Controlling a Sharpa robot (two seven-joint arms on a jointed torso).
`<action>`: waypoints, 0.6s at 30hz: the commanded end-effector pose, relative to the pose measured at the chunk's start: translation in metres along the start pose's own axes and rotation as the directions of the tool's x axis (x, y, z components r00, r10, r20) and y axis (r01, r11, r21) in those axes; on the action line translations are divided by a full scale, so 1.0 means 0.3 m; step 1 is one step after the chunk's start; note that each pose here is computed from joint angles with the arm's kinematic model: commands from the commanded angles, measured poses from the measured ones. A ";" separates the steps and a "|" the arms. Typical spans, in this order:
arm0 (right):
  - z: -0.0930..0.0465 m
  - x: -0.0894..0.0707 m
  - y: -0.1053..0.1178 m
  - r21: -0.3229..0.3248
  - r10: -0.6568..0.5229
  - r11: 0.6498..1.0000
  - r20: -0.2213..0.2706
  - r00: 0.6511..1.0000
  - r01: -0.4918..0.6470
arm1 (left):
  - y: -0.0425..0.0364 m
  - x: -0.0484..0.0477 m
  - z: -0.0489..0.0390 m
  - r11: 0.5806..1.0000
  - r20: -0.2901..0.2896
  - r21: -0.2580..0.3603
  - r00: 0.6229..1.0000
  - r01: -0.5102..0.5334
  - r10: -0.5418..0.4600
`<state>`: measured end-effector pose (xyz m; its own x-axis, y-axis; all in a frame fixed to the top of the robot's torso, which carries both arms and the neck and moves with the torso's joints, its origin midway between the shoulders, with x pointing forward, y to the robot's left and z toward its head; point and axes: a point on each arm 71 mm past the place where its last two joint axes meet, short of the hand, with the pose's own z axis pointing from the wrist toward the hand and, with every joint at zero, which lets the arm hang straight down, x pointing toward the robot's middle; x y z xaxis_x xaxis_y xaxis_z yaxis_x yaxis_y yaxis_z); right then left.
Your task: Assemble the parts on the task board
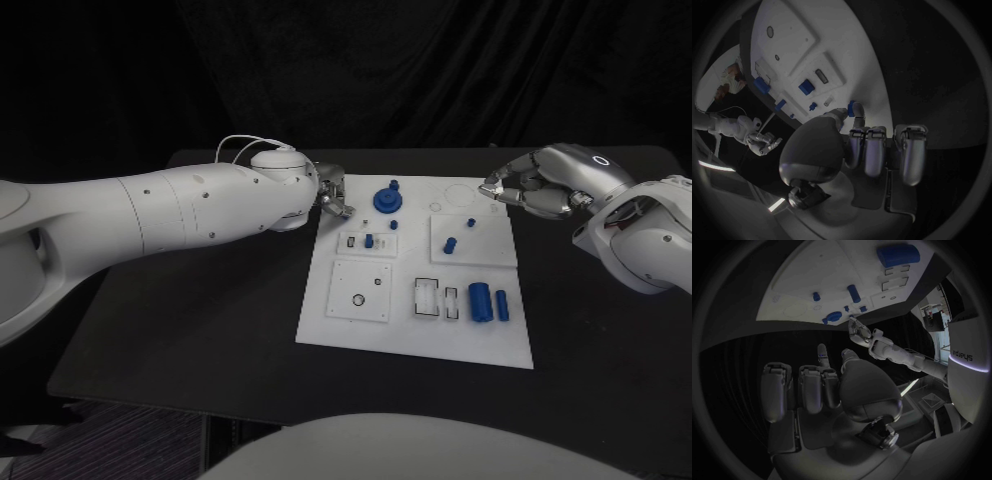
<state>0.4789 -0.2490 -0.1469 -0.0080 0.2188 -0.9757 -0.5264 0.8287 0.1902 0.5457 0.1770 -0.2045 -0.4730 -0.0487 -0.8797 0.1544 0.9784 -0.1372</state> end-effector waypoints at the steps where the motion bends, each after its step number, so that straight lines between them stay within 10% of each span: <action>1: -0.002 0.001 -0.005 0.015 -0.004 1.000 0.000 1.000 0.004 | 0.002 0.001 -0.009 1.000 0.028 -0.020 1.000 0.010 -0.010; 18: -0.010 0.004 -0.022 0.032 -0.006 0.999 -0.004 1.000 0.007 | 0.002 0.048 -0.117 0.990 0.002 0.001 0.990 0.140 -0.140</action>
<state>0.4792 -0.2534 -0.1484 -0.0088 0.2158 -0.9764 -0.5164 0.8351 0.1893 0.5107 0.1846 -0.2013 -0.4897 -0.1443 -0.8599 0.1189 0.9660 -0.2298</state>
